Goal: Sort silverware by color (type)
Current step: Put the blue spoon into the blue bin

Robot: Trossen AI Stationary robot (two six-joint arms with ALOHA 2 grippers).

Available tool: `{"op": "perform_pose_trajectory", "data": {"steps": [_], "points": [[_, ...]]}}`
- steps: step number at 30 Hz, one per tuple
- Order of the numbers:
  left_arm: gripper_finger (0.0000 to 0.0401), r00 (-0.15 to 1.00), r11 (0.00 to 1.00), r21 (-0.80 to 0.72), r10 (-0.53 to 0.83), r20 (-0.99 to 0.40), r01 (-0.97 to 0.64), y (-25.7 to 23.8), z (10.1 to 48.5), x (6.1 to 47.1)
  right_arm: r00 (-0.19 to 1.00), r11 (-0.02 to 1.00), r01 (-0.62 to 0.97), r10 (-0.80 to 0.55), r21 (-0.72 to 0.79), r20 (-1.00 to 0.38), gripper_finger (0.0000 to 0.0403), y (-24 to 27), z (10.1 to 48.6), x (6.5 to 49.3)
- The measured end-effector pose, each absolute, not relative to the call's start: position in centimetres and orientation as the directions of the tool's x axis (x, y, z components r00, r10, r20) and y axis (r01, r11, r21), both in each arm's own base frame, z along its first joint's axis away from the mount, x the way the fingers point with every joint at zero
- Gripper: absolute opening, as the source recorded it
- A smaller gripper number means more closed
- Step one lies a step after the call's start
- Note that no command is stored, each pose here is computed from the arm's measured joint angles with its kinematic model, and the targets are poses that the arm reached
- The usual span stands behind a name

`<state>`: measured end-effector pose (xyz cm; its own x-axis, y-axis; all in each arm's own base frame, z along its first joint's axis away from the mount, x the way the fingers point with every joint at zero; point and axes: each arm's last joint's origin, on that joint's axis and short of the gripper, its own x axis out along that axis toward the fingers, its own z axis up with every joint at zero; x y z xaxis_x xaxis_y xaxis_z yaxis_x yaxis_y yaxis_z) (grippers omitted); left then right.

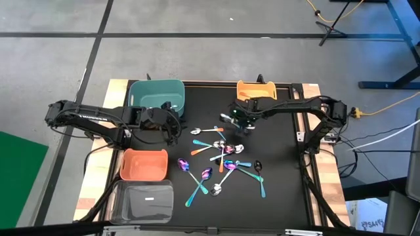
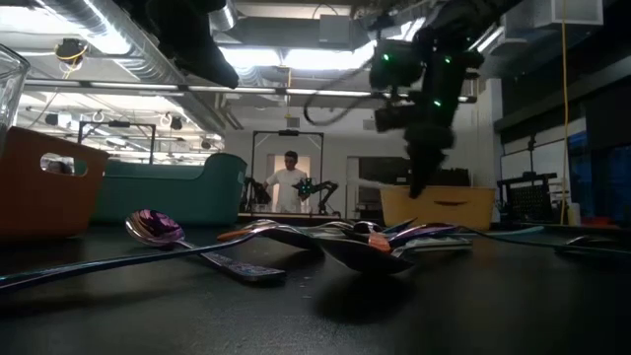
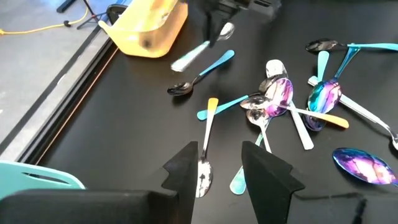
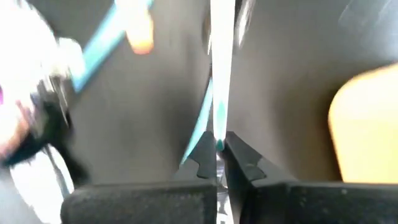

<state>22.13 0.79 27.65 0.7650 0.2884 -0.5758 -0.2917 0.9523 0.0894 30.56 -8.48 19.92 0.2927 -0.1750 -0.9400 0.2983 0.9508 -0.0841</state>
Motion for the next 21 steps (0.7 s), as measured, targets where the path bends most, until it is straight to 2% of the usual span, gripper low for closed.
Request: {"op": "perform_pose_trajectory", "data": {"steps": [3,6,8,11,16,21], "points": [[0.0118,0.765,0.947,0.074,0.298,-0.571,-0.313,0.8,27.7,22.1,0.442,0.915,0.403,-0.197,-0.002,-0.875,0.0001,-8.8,20.8,32.1],[0.0118,0.764,0.927,0.040,0.332,-0.553,-0.374,0.9,27.8,22.2,0.615,0.856,0.496,-0.230,0.144,-0.754,0.0001,-8.9,22.0,33.8],[0.0118,0.763,0.901,0.012,0.374,-0.528,-0.434,1.0,28.0,22.3,0.718,0.829,0.511,-0.266,0.228,-0.643,0.0001,-8.9,23.1,34.9],[0.0118,0.759,0.840,-0.045,0.464,-0.457,-0.541,1.3,28.6,22.5,0.840,0.841,0.452,-0.288,0.297,-0.460,0.0001,-8.1,24.8,36.3],[0.0118,0.783,0.760,-0.217,0.547,-0.294,-0.613,2.3,30.2,23.1,0.929,0.870,0.350,-0.274,0.348,-0.250,0.0001,-6.8,26.9,37.4],[0.0118,0.800,0.723,-0.350,0.576,-0.170,-0.595,3.1,31.6,23.4,0.926,0.862,0.373,-0.323,0.345,-0.195,0.0001,-6.0,27.4,37.6]]}}
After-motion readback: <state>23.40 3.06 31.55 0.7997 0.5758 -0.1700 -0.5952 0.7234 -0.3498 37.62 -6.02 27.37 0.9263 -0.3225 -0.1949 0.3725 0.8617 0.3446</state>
